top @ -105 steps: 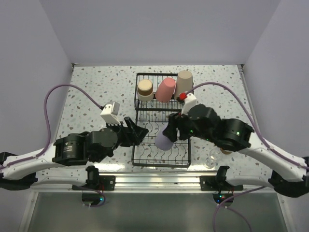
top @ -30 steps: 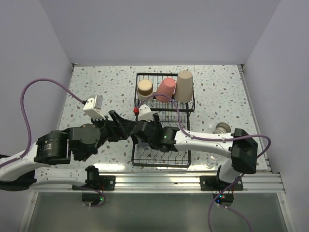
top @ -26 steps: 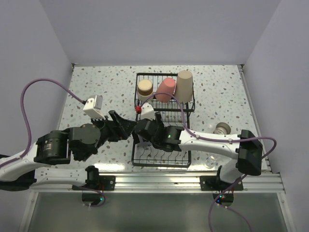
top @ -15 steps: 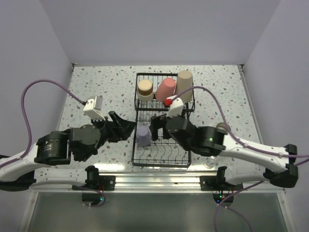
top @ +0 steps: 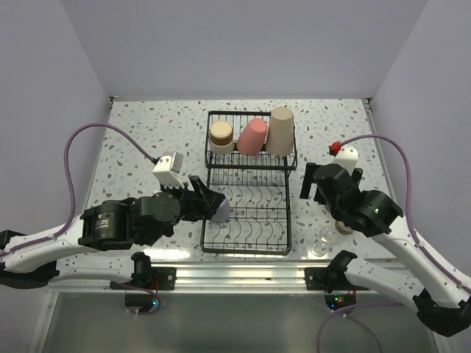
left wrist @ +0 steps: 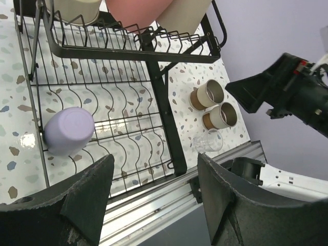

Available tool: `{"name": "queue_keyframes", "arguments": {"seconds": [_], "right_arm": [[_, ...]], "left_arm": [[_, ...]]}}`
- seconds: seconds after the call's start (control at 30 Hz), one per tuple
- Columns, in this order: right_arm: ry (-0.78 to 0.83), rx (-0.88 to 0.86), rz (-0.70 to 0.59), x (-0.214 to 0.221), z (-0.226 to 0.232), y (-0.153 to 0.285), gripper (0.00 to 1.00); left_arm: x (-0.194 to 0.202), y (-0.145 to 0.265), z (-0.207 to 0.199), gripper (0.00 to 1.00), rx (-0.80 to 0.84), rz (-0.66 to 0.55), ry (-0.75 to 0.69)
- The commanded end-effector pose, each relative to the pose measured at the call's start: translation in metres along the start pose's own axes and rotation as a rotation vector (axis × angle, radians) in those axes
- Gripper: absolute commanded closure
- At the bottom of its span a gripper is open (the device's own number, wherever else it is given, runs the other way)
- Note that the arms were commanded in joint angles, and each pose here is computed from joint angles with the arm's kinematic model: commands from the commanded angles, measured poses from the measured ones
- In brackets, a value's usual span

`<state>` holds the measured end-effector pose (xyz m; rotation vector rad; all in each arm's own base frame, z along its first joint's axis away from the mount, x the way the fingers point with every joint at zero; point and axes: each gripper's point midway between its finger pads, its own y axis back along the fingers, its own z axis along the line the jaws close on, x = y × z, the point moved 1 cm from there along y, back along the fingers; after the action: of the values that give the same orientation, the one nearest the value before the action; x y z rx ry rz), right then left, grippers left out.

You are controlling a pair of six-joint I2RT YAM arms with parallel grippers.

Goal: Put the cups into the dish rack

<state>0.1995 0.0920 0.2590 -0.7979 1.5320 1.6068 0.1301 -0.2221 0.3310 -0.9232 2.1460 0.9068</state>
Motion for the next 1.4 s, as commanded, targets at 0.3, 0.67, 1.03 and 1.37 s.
{"name": "queue_keyframes", "arguments": {"seconds": [0.3,0.67,1.03,1.37], "right_arm": [[-0.176,0.122,0.327,0.03,-0.048,-0.055,0.09],[-0.18,0.247,0.388,0.039,-0.068,-0.104,0.2],[-0.211,0.301,0.5,0.087,-0.093,-0.132,0.26],[-0.241,0.32,0.532,0.097,-0.101,-0.151,0.43]], "left_arm": [[-0.003,0.006,-0.008,0.31,0.062,0.006,0.049],[0.014,0.005,0.0,0.32,0.039,0.063,0.024],[0.028,-0.009,-0.006,0.3,0.046,0.079,-0.011],[0.034,-0.02,-0.011,0.27,0.038,0.081,-0.06]]}}
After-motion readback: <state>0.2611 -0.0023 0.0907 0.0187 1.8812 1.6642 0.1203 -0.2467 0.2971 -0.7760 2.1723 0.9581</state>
